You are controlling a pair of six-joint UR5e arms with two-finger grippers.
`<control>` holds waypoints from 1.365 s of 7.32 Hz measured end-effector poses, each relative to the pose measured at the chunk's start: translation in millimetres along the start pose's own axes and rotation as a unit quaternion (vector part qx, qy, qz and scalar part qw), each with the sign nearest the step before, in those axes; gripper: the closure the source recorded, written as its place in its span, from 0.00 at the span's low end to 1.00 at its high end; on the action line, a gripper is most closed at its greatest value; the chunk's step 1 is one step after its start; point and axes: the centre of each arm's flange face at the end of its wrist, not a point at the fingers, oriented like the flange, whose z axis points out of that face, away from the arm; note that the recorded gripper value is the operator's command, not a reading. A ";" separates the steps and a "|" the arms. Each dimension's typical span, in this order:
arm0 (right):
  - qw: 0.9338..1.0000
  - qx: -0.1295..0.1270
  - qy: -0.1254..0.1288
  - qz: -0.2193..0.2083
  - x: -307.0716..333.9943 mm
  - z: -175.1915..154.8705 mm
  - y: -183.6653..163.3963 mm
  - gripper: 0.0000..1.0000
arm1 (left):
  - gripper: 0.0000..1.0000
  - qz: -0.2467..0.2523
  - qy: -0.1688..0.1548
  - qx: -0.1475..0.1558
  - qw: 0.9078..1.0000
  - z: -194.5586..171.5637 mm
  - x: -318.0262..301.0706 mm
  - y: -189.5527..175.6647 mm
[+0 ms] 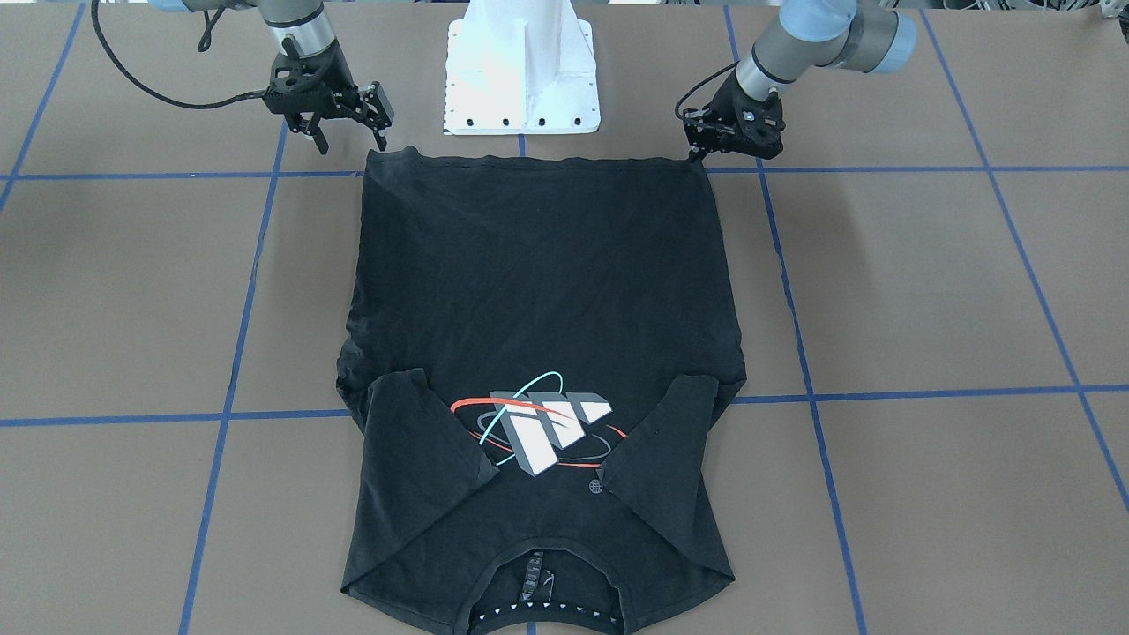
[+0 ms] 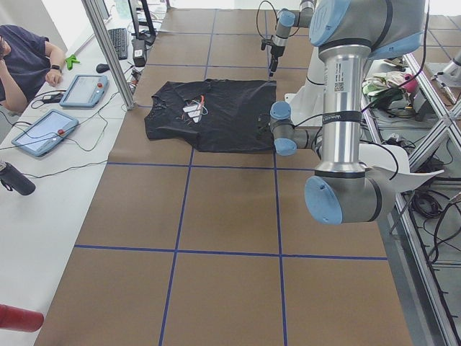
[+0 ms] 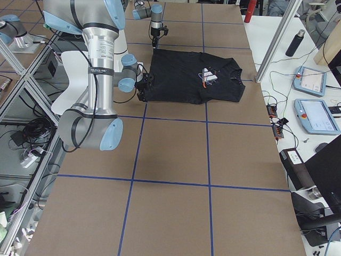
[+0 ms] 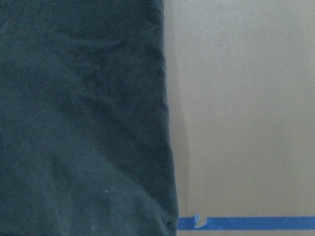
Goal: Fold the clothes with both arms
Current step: 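Grasp the hem corners with the left and right grippers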
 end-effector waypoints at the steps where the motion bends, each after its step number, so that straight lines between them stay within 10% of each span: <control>1: 1.000 0.005 0.002 -0.005 -0.8 4.7 6.7 0.21 | 1.00 -0.001 0.001 0.000 1.000 -0.2 0.6 0.1; 10: 1.000 0.004 0.010 -0.017 -4.3 24.9 35.6 0.49 | 1.00 -0.001 0.000 -0.001 1.000 0.5 -0.6 0.0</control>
